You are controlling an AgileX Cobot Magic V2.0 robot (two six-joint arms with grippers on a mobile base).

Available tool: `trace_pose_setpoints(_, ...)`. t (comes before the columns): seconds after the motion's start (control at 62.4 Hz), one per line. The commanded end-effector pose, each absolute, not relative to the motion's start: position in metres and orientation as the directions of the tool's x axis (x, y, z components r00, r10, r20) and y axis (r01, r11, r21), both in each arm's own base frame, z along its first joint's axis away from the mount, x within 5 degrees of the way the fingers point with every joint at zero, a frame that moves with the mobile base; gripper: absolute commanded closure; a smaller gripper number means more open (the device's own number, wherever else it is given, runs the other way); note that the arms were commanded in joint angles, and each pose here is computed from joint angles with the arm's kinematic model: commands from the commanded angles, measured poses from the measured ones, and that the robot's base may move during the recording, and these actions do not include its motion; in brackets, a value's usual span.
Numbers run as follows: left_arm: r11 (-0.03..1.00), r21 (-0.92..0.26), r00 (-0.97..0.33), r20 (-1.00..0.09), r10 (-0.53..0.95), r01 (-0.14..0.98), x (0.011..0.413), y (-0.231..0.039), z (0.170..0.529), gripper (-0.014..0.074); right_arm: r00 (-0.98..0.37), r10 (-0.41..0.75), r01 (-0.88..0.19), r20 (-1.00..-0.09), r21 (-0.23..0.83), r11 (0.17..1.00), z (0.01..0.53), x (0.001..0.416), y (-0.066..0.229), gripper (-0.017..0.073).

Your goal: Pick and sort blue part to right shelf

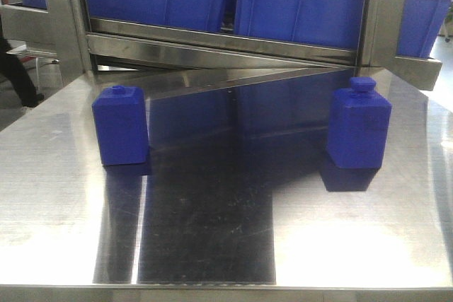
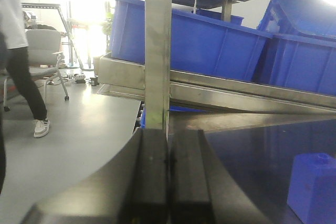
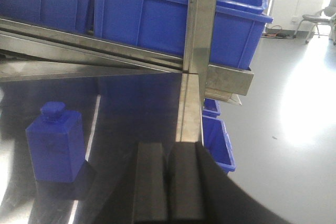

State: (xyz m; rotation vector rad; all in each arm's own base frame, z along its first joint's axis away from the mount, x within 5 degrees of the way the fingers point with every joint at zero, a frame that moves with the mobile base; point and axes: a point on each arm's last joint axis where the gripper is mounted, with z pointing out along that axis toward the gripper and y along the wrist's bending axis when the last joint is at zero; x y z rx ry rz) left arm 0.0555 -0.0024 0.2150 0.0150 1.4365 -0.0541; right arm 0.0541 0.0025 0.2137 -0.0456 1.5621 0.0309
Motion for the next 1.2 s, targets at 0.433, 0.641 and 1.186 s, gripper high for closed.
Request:
trace_pose_setpoints(0.433, 0.999, -0.031, 0.216, -0.976, -0.04, 0.045, 0.053, -0.002, 0.217, 0.047, -0.063, -0.044, -0.042, -0.997, -0.042, 0.998, 0.282, 0.085, 0.003, 0.0508)
trace_pose_setpoints(0.641, 0.999, -0.031, 0.216, -0.976, -0.04, 0.045, 0.053, -0.002, 0.217, 0.047, -0.216, -0.171, -0.037, -0.961, -0.167, 0.985, 0.283, 0.113, 0.001, 0.0507)
trace_pose_setpoints(1.186, 0.999, -0.031, 0.216, -0.976, -0.04, 0.045, 0.053, -0.002, 0.217, 0.047, -0.484, 0.147, 0.108, -0.863, 0.108, 0.988, 0.297, 0.173, 0.009, -0.0034)
